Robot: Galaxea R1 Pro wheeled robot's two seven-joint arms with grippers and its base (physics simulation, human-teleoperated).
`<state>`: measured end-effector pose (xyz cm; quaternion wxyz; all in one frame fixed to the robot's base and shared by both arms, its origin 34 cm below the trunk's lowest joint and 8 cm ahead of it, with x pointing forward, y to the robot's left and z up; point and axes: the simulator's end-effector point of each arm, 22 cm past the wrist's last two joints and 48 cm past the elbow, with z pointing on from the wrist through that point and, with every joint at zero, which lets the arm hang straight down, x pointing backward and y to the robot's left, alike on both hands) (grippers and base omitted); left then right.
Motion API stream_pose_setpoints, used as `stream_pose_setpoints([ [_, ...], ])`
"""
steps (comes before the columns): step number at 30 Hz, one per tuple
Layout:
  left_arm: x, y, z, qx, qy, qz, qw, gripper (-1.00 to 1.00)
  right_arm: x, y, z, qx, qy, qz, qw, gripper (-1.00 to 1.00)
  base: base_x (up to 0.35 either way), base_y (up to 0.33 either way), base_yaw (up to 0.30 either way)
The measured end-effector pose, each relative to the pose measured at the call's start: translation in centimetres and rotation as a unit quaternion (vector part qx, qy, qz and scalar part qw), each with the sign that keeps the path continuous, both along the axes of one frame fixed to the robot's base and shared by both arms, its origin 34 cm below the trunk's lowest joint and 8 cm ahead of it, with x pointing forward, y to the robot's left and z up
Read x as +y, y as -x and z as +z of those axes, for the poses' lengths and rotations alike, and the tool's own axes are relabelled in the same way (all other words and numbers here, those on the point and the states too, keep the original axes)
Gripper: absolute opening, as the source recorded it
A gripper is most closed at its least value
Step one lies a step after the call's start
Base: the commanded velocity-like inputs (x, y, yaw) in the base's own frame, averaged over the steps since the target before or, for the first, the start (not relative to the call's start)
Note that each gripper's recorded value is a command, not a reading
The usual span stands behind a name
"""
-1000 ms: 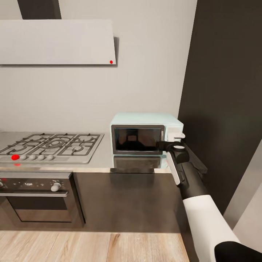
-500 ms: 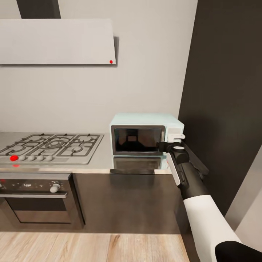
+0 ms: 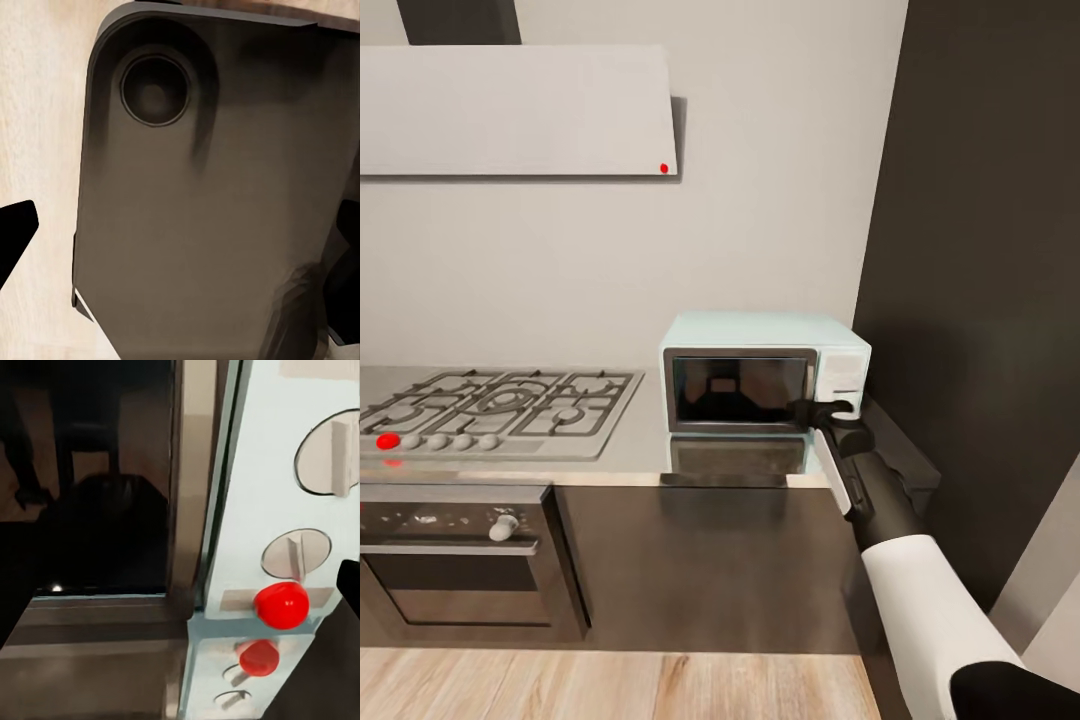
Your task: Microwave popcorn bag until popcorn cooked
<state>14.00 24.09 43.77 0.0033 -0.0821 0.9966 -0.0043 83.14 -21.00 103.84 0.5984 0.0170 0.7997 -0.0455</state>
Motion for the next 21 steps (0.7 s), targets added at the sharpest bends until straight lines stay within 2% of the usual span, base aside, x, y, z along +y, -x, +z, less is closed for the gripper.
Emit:
stream_pose_setpoints([
  [3, 0.00, 0.01, 0.00, 0.000, 0.000, 0.000, 1.0000, 1.00, 0.10, -0.27, -0.99, 0.003, 0.000, 0.002, 1.0000, 1.00, 0.000, 0.000, 0.000],
  [13, 0.04, 0.00, 0.00, 0.000, 0.000, -0.001, 1.0000, 1.00, -0.06, -0.34, -1.12, 0.002, 0.003, 0.001, 1.0000, 1.00, 0.005, 0.000, 0.000],
  [21, 0.08, 0.01, 0.00, 0.000, 0.000, -0.001, 1.0000, 1.00, 0.03, -0.31, -1.09, 0.002, 0.002, 0.001, 1.0000, 1.00, 0.138, 0.000, 0.000],
])
